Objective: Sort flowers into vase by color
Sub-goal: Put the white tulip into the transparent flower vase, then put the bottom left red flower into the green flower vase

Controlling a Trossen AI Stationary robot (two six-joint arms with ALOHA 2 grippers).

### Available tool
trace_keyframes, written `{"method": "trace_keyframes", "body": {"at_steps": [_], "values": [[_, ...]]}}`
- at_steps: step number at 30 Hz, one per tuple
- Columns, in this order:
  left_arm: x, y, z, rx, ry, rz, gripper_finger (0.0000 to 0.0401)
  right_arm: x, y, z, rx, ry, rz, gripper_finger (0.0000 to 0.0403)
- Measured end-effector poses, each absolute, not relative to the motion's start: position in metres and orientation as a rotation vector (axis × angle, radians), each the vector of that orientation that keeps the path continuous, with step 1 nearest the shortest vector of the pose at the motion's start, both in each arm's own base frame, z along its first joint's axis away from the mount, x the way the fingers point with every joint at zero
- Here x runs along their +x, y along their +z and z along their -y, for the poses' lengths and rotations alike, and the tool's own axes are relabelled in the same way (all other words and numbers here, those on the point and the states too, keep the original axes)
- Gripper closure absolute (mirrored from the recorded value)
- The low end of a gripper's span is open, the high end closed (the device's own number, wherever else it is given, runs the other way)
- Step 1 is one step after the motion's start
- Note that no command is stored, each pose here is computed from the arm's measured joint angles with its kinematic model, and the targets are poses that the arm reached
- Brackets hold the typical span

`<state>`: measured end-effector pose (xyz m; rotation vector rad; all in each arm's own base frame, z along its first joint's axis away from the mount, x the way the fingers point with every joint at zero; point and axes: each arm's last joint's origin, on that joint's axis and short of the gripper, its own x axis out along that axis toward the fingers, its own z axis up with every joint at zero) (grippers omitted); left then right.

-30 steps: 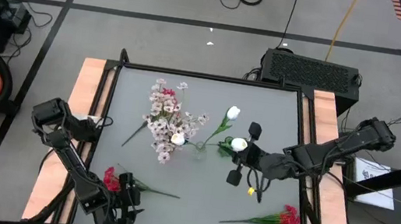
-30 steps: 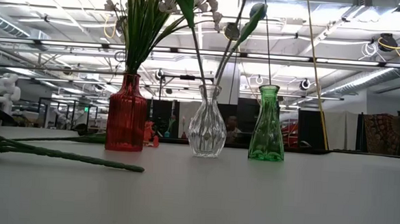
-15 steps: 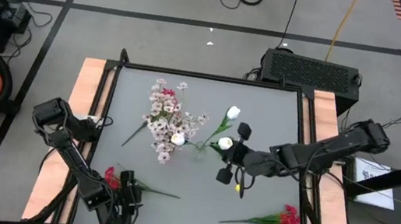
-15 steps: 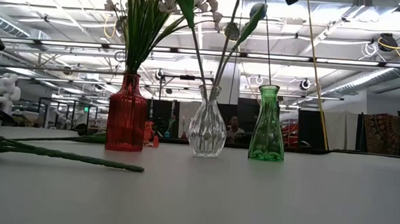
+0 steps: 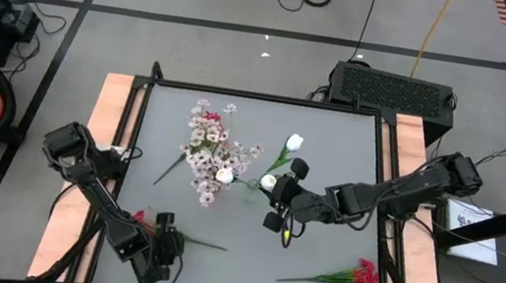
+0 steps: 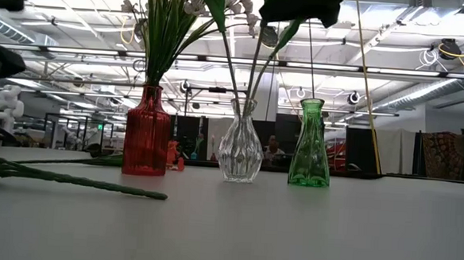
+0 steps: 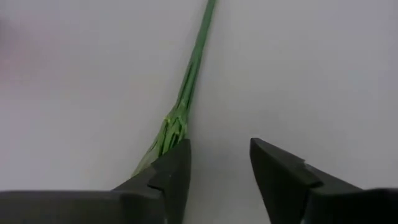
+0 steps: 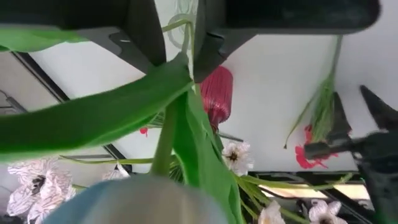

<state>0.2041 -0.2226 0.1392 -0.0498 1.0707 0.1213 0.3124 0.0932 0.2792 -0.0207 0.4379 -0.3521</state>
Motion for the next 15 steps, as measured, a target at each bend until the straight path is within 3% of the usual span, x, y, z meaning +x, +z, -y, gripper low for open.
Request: {"method": "trace_keyframes", "body": {"at_steps": [5, 11, 15], "values": [[0.204, 0.132, 0.213, -0.051, 0.133, -1.141, 0.0286, 0.302, 0.287, -0.098, -0.004, -0.312, -0.444, 0.0277], [0.205, 0.131, 0.213, -0.029, 0.081, -1.150, 0.0386, 0.272, 0.304, -0.108, 0.041, -0.263, -0.466, 0.0213], [0.207, 0.136, 0.215, -0.034, 0.050, -1.164, 0.0389, 0.249, 0.318, -0.116, 0.080, -0.214, -0.450, 0.0187]]}}
